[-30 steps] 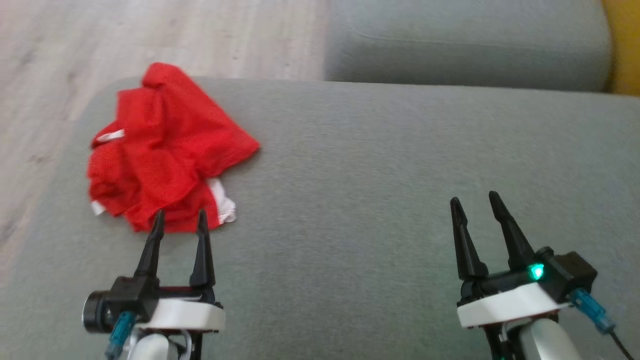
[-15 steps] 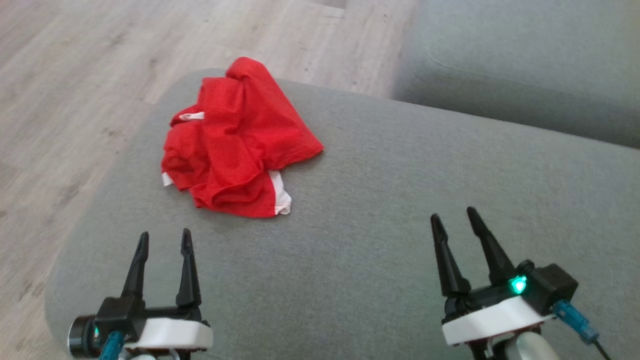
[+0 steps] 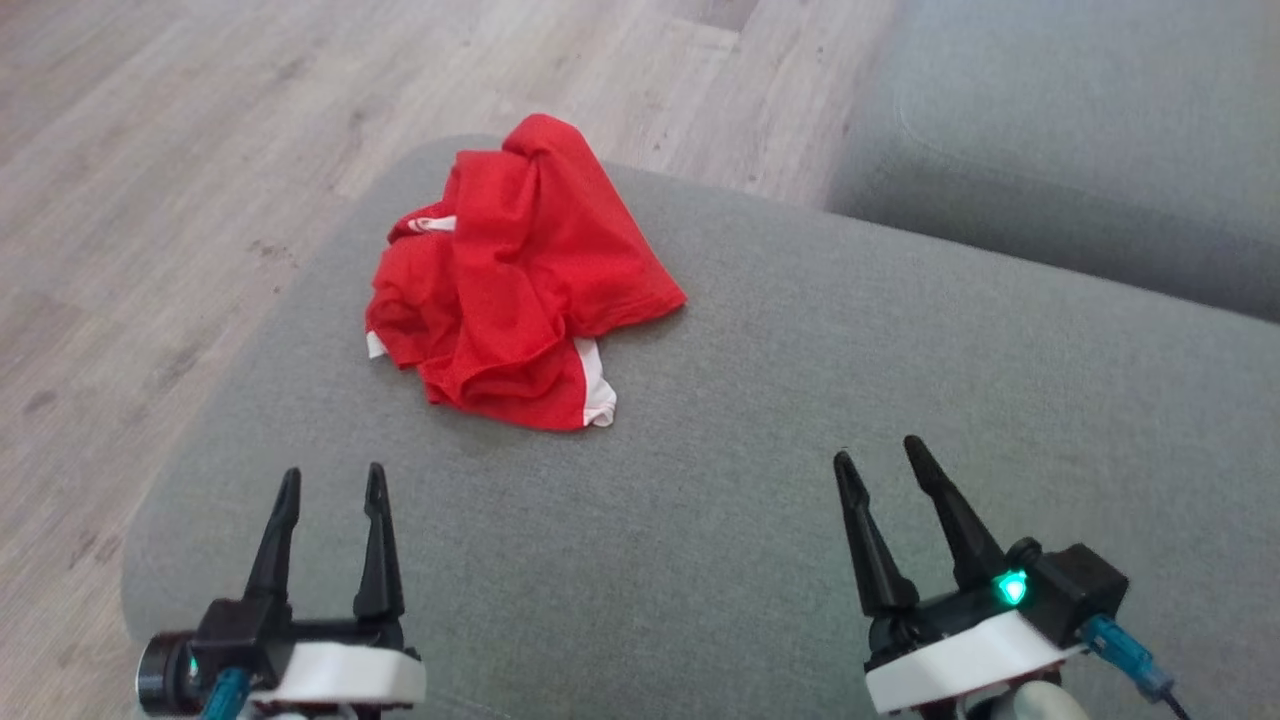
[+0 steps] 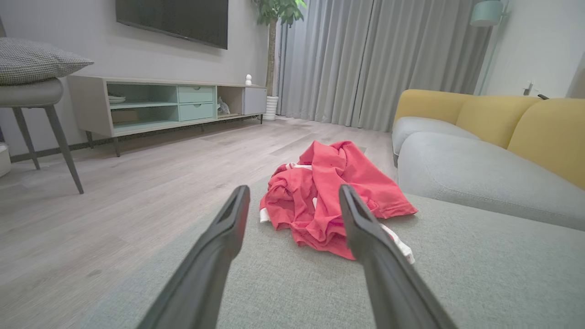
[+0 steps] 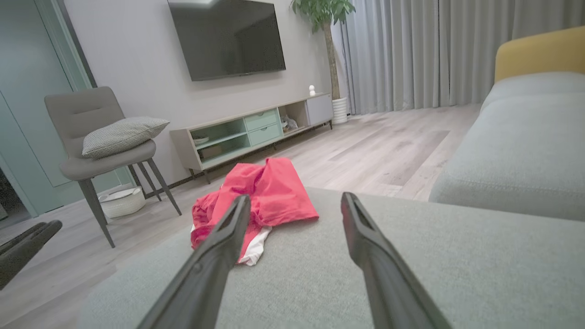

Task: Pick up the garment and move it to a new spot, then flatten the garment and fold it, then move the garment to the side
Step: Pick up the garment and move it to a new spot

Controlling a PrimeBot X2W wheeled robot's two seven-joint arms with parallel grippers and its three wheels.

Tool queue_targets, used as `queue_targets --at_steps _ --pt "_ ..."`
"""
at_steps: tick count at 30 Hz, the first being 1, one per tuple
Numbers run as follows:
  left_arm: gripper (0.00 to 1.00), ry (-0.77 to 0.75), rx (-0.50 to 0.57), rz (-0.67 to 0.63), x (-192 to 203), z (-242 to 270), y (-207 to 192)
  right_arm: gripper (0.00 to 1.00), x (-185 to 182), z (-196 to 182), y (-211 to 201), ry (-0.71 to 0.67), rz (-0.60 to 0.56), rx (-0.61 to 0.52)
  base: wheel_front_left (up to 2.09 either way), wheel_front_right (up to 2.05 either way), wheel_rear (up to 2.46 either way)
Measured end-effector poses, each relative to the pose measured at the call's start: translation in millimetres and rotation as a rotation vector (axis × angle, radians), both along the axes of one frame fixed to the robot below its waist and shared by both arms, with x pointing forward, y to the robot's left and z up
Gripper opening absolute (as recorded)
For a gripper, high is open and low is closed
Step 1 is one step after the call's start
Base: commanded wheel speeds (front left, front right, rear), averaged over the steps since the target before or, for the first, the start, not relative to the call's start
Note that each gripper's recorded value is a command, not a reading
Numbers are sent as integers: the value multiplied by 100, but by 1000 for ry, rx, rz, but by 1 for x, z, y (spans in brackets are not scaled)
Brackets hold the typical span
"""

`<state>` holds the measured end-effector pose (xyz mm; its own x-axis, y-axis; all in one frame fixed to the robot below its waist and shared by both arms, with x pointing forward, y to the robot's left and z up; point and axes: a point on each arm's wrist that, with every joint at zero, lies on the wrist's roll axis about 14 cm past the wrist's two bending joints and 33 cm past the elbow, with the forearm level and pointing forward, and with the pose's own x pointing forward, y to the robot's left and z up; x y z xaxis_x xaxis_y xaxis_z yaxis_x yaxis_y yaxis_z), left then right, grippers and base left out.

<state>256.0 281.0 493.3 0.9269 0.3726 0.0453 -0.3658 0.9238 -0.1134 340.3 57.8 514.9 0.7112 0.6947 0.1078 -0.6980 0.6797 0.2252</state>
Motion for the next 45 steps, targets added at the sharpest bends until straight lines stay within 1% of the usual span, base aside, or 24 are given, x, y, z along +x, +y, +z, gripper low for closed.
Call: queue_targets --at_steps 3,6,10,13,15,16,19,21,23,25,27,29,34,35,36,40,43,45 --pt "100 12 19 -36 10 0 -4 100 1 -7 -2 20 -5 -4 0 0 0" --pt "100 10 75 -99 38 11 -3 100 8 -16 -10 42 -33 -10 0 0 0" --pt "100 29 188 -206 96 37 3 100 22 -23 -19 47 -69 -21 0 0 0" --pt "100 37 227 -254 145 66 10 100 36 -25 -28 44 -104 -23 0 0 0" --pt "100 100 245 -285 175 73 12 100 46 -27 -37 47 -137 -19 0 0 0" --pt "100 166 243 -319 200 73 11 100 54 -33 -47 58 -168 -24 0 0 0" --pt "100 305 188 -344 223 50 13 100 61 -42 -59 76 -207 -34 0 0 0" --pt "100 425 181 -358 231 24 15 100 65 -48 -69 88 -235 -45 0 0 0" --pt "100 514 120 -355 234 -3 16 100 71 -54 -79 101 -265 -50 0 0 0" --pt "100 597 103 -353 234 -26 18 100 75 -60 -84 114 -282 -52 0 0 0" --pt "100 642 79 -349 237 -42 19 100 78 -62 -87 117 -291 -52 0 0 0" --pt "100 660 48 -352 241 -52 16 100 82 -63 -90 118 -301 -52 0 0 0" --pt "100 689 14 -357 250 -68 11 100 83 -71 -96 136 -315 -59 0 0 0" --pt "46 699 10 -359 250 -72 9 100 84 -71 -97 137 -318 -60 0 0 0" --pt "0 703 8 -364 251 -74 7 100 84 -71 -98 137 -321 -60 0 0 0" --pt "0 640 -2 -383 257 -68 -1 100 87 -66 -101 120 -330 -57 0 0 0" --pt "0 532 -43 -381 264 -50 -5 100 86 -62 -101 115 -332 -51 0 0 0" --pt "0 432 -2 -398 273 -29 -9 100 85 -57 -102 106 -334 -47 0 0 0"
